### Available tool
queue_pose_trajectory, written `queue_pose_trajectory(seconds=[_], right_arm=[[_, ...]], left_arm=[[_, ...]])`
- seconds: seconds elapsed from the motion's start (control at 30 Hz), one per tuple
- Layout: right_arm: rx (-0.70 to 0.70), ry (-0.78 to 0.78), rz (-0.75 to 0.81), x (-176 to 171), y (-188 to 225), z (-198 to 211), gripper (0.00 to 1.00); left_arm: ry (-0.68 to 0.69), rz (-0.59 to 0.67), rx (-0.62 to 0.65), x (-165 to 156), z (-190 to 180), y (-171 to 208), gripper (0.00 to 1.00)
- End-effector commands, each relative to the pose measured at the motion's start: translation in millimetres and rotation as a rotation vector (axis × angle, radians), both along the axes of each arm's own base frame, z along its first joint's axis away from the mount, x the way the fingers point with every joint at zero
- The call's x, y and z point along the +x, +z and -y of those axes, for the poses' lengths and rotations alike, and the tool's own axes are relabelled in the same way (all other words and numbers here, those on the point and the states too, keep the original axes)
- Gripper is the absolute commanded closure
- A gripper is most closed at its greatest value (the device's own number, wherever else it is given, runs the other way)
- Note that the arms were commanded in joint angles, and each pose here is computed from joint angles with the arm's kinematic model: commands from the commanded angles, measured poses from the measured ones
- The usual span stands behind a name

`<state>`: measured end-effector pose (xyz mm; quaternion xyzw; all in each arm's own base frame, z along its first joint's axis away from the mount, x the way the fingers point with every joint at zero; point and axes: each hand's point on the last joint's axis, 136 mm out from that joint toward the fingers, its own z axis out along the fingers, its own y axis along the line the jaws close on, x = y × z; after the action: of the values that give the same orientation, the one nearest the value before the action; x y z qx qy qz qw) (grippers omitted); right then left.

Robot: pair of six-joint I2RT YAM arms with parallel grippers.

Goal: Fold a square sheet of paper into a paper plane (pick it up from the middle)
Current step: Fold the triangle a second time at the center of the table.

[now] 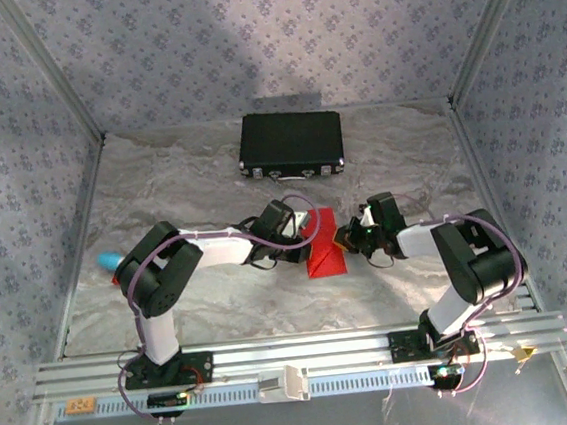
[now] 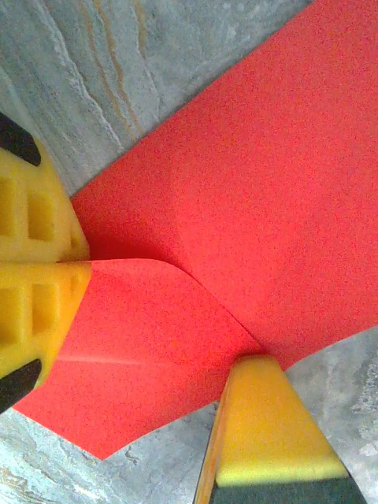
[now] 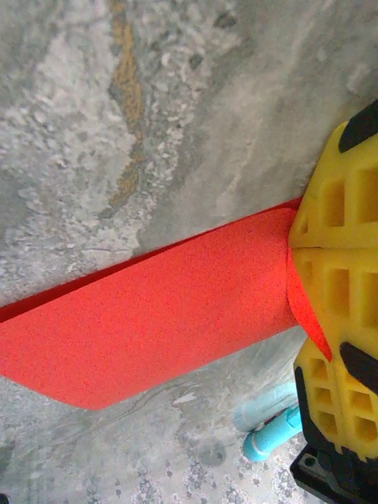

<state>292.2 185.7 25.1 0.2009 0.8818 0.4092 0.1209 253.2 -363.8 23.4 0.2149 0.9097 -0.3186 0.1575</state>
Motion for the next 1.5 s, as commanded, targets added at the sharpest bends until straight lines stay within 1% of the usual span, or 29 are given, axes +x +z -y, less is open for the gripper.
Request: queue_pose_trajectory(seconds=[0.0, 0.1, 0.27, 0.4, 0.57, 0.73, 0.83, 0.97, 1.07, 1.23, 1.47], right_arm=[[-0.013, 0.014, 0.044, 9.6, 15.7, 1.4, 1.0], [-0.008, 0.013, 0.041, 13.2, 12.7, 1.6, 1.0], [-0.008, -0.023, -0.03, 6.9, -16.3, 9.1, 1.0], [-0.002, -0.057, -0.052, 3.4, -26.9, 16.4, 1.0], [0.017, -0.037, -0.009, 7.0, -5.5, 12.6, 1.0], [0.007, 0.03, 0.059, 3.6, 21.5, -1.2, 1.0], [0.005, 0.068, 0.063, -1.6, 21.5, -11.7, 1.0], [0.046, 0.112, 0.057, -7.0, 19.6, -29.6, 1.0], [0.039, 0.126, 0.049, -10.4, 14.5, -36.1, 1.0], [-0.01, 0.101, 0.004, -17.3, -6.5, -25.2, 1.0], [-0.027, 0.075, -0.065, -28.7, -32.1, -16.5, 1.0]], left_arm=[[-0.008, -0.036, 0.058, -6.1, -9.9, -13.4, 1.0], [-0.009, -0.034, 0.056, -5.9, -9.2, -12.9, 1.0], [-0.007, -0.033, 0.055, -5.5, -9.3, -11.8, 1.0], [-0.006, -0.031, 0.056, -5.6, -9.9, -10.9, 1.0], [-0.009, -0.029, 0.063, -4.9, -10.5, -10.9, 1.0], [-0.005, -0.031, 0.061, -4.3, -9.8, -11.2, 1.0], [-0.005, -0.031, 0.06, -4.6, -9.3, -11.3, 1.0], [-0.005, -0.029, 0.062, -4.6, -10.2, -10.9, 1.0], [-0.006, -0.029, 0.063, -4.9, -10.5, -10.9, 1.0], [-0.005, -0.03, 0.063, -4.8, -10.2, -11.5, 1.0], [0.008, -0.02, 0.046, -1.7, -8.5, -4.4, 1.0]])
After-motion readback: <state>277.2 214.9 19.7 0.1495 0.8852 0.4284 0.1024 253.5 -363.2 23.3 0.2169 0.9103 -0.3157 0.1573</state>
